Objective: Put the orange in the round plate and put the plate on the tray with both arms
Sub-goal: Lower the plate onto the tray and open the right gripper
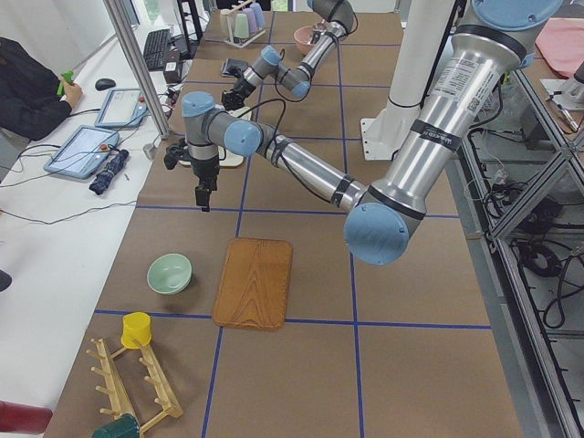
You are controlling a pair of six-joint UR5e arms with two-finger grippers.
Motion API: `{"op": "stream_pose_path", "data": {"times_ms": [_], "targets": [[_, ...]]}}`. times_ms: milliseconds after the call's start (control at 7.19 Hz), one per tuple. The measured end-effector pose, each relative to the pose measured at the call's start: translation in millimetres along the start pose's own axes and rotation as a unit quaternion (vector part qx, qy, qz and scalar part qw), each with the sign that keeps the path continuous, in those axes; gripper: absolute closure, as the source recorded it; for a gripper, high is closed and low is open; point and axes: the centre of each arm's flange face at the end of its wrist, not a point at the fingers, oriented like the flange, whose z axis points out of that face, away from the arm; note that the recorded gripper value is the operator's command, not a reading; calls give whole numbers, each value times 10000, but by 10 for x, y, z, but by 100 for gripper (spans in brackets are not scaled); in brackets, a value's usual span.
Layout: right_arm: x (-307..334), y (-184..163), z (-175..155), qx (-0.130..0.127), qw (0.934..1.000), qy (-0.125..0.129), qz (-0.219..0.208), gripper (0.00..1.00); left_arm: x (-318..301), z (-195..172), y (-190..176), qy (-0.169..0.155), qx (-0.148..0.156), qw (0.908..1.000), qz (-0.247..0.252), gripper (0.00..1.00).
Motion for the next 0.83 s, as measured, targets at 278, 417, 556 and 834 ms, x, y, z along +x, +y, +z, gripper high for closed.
{"op": "stream_pose_path", "data": {"times_ms": [278, 417, 556, 834], "targets": [[19, -7, 7, 1, 10000, 19, -5, 61, 4, -5, -2, -2, 3, 10000, 1, 2], [34, -14, 9, 2, 10000, 30, -6, 42, 6, -8, -3, -2, 5, 10000, 2, 2], [57, -26, 12, 8, 10000, 44, -11, 15, 7, -10, -3, -2, 6, 10000, 3, 2], [111, -55, 16, 18, 10000, 81, -48, 0, 17, -20, -9, 2, 13, 10000, 7, 2]]}}
